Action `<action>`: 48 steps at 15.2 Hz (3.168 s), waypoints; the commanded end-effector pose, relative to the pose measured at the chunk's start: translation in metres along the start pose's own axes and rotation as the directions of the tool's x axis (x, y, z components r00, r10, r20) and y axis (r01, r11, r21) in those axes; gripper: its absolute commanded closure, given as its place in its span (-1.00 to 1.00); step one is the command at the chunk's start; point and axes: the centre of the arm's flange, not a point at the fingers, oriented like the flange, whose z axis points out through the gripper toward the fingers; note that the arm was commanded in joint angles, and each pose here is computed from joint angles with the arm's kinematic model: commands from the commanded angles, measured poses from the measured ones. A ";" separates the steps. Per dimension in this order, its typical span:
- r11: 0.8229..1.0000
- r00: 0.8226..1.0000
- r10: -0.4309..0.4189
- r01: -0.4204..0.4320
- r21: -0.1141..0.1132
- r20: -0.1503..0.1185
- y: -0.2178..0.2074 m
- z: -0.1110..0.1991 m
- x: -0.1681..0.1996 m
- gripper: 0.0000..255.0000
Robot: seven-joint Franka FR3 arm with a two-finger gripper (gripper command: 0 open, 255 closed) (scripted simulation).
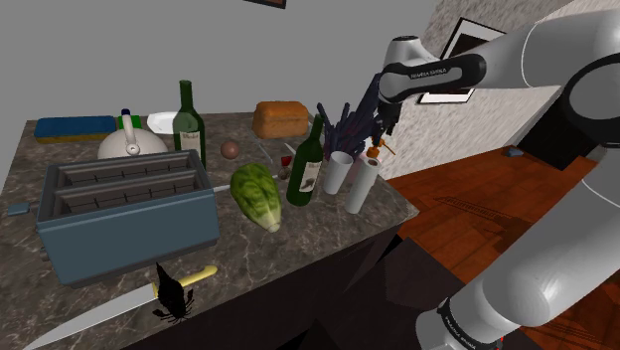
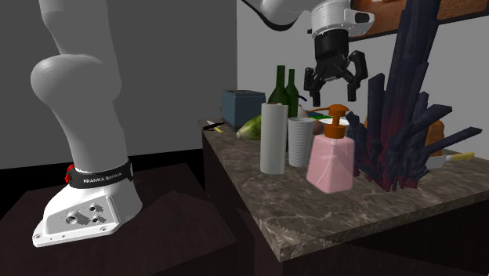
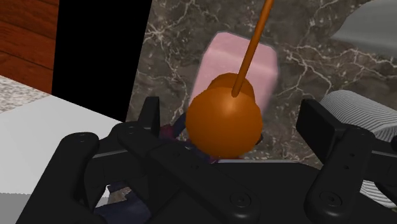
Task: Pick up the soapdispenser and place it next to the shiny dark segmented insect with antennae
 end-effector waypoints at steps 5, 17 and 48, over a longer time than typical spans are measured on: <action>1.000 1.000 0.001 -0.001 -0.001 0.000 0.001 0.032 0.001 -1.00; 1.000 1.000 0.001 -0.001 -0.001 0.000 0.001 0.035 0.001 1.00; 1.000 1.000 0.001 -0.001 -0.001 0.000 0.032 -0.093 -0.014 1.00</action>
